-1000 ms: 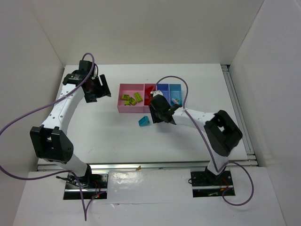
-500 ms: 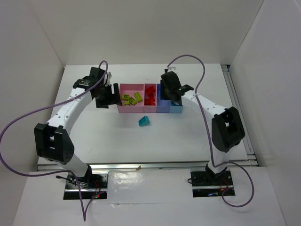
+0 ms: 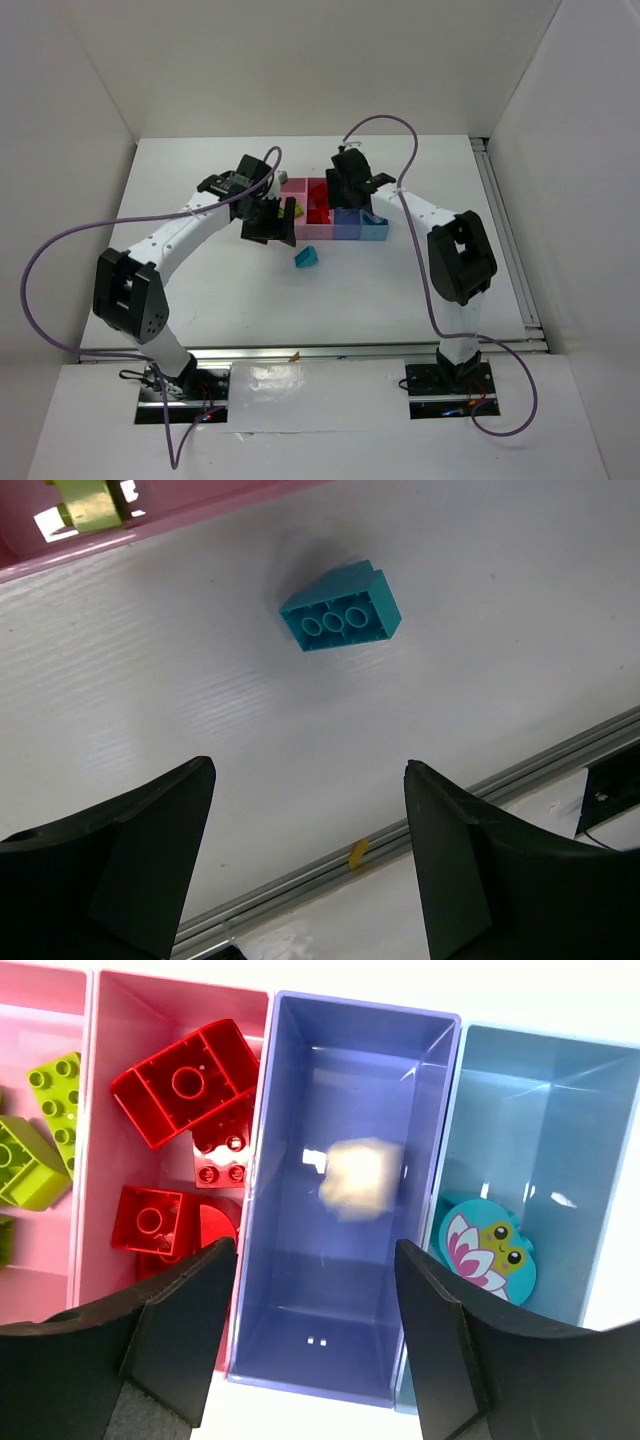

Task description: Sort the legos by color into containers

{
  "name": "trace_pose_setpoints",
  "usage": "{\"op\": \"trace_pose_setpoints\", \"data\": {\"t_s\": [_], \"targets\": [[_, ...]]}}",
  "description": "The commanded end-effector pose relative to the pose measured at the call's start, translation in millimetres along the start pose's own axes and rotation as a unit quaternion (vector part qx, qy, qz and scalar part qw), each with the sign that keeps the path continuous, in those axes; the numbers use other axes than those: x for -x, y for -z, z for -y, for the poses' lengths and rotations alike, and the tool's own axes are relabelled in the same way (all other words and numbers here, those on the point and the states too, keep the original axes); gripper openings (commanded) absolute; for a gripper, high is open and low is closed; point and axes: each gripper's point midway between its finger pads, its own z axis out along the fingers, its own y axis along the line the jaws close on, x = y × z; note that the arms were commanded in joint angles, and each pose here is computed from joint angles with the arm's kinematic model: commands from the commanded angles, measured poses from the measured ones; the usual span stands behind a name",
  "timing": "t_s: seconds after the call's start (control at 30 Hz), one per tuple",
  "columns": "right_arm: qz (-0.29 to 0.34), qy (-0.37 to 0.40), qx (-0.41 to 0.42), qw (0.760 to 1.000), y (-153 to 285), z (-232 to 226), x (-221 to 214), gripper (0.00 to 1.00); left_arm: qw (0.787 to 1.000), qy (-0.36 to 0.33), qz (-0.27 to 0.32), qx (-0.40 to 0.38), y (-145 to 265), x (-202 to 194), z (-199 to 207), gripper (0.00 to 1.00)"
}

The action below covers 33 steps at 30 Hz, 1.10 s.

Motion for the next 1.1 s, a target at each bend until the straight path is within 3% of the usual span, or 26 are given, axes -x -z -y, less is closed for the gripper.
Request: {"op": "trace_pose_setpoints", "data": {"t_s": [0.0,0.27,0.43,0.77,1.07], "targets": [[0.057,-0.015,0.007,0.998,32.6,2.0,41.7,0.72,1.000,-0.023,-0.001,-0.010,-7.8,5.5,15.8,0.87],[0.097,-0.062,-0.043,0.992,96.9,60.1,40.4,0.72,0.996,0.029,-0.004,0.083,-47.7,-0.5,43.9,0.87],[0.091,-0.075,-0.070,0.991,114.8,86.0,30.8,0.72,0.984,0.070,0.011,0.163,-68.8,4.5,33.5,0.84],[0.079,-0.077,-0.071,0.991,117.9,93.4,22.6,0.72,0.963,0.067,0.017,0.260,-91.5,5.3,11.4,0.79],[0.082,-0.072,-0.069,0.992,115.7,95.9,23.2,0.72,0.966,0.054,0.010,0.253,-102.2,2.4,19.7,0.71]]}}
